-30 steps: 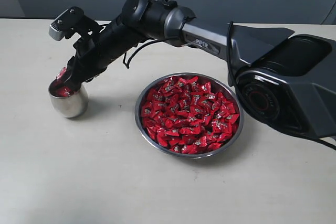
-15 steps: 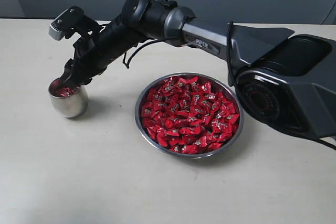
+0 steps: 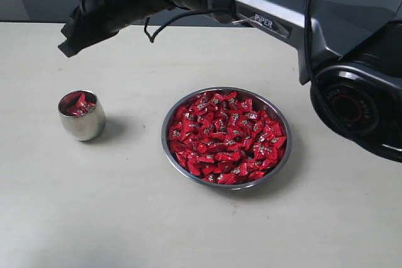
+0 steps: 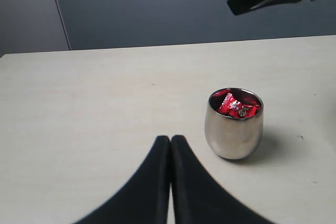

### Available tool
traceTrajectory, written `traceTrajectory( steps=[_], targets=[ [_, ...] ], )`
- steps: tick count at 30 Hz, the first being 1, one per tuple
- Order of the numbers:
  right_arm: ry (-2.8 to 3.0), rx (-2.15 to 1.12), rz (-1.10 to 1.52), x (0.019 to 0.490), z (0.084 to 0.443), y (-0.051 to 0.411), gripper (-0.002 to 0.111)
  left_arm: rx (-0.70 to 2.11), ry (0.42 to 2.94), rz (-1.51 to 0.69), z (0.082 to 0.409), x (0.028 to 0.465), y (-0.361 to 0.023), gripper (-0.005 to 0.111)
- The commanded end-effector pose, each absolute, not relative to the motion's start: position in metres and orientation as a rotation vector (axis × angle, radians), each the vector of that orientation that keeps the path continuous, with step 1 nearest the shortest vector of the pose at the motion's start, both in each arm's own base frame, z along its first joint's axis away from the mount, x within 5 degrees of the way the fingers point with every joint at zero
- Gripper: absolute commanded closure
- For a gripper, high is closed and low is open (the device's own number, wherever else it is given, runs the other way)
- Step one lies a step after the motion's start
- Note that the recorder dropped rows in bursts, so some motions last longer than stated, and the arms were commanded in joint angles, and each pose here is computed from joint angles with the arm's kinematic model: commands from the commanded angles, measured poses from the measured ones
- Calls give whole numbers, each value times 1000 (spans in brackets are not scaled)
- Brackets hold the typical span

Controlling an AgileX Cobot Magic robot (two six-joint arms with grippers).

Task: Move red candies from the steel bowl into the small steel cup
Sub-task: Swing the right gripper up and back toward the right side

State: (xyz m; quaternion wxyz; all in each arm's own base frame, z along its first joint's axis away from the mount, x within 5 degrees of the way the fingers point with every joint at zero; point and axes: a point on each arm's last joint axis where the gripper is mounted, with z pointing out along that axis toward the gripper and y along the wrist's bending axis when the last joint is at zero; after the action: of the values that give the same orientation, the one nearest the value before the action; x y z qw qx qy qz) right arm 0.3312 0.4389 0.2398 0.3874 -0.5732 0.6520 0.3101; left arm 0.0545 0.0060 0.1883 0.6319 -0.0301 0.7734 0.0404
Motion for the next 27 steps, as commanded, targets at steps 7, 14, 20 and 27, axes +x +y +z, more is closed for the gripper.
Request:
traceTrajectory(
  steps=[7,14,20,27],
  targets=[
    [1793,-1190,823,371,261,403,108,-64,1767,86,187,54,6,106],
    [1882,-1016,861,410,280,346,109,-64,1767,86,187,54,6,106],
    [1907,-804,697,410,277,315,109,-64,1767,86,187,54,6,106],
    [1951,-844,451,378,255,259,109,-64,1767,86,187,54,6,106]
  ],
)
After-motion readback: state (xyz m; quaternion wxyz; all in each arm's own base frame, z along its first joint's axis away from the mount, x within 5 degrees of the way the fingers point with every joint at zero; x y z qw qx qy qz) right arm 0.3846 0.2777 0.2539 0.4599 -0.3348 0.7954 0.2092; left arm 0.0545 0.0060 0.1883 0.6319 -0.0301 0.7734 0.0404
